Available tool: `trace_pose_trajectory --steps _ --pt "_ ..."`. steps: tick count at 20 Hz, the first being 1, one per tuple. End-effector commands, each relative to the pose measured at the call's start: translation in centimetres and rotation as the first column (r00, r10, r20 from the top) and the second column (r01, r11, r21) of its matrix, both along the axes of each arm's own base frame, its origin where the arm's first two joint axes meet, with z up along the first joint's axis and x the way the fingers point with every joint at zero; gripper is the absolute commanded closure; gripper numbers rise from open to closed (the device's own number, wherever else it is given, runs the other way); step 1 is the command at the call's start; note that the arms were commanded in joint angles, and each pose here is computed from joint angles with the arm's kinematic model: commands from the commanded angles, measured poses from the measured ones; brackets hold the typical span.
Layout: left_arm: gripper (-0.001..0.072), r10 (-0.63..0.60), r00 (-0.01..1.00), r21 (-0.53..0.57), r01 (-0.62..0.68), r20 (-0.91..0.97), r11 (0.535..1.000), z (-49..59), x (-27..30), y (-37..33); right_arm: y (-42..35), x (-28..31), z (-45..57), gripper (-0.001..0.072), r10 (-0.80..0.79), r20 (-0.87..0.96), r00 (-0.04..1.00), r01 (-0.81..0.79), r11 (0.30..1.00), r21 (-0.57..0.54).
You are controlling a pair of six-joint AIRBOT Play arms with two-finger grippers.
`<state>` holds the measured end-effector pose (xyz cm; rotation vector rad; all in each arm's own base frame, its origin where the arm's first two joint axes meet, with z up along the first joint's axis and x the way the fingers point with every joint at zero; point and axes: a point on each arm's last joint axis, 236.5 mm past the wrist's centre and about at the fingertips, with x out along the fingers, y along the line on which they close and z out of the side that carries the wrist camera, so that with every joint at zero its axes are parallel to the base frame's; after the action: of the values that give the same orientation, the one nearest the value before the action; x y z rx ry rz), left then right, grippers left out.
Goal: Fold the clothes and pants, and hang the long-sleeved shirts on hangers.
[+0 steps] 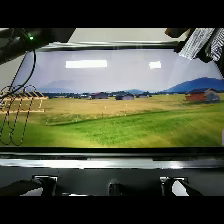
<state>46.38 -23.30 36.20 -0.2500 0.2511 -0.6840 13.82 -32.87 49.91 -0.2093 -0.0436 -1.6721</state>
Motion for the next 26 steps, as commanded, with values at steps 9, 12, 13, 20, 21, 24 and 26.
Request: trace_pose_trajectory --steps 9,12,13,20,21,24,26 --pt "0.0099 -0.001 1.000 0.000 0.001 0.000 1.000 0.0 0.0 0.0 0.3 0.1 0.8 0.0672 0.016 -0.024 1.000 -0.016 1.000 -0.026" --pt "0.0099 -0.001 1.000 0.000 0.001 0.000 1.000 0.0 0.0 0.0 0.3 0.5 1.0 0.0672 0.031 -0.020 0.999 -0.032 0.999 -0.037" --pt "0.0099 -0.001 1.000 0.000 0.001 0.000 1.000 0.0 0.0 0.0 0.3 0.8 1.3 0.0672 0.043 -0.014 0.999 -0.043 0.998 -0.048" --pt "0.0099 -0.001 1.000 0.000 0.001 0.000 1.000 0.0 0.0 0.0 -2.6 -1.3 -1.6 0.0670 0.060 0.074 0.995 -0.065 0.995 0.071" --pt "0.0099 -0.001 1.000 0.000 0.001 0.000 1.000 0.0 0.0 0.0 -2.6 -0.8 -1.9 0.0670 0.079 0.067 0.995 -0.084 0.993 0.088" --pt "0.0099 0.000 1.000 0.000 0.000 0.000 1.000 0.0 0.0 0.0 -2.4 -0.2 -2.5 0.0667 0.110 0.058 0.992 -0.117 0.986 0.120" --pt "0.0099 0.001 1.000 -0.001 -0.001 0.001 1.000 0.1 0.0 0.0 -1.6 -1.1 -1.7 0.0539 0.116 0.076 0.990 -0.123 0.987 0.100"
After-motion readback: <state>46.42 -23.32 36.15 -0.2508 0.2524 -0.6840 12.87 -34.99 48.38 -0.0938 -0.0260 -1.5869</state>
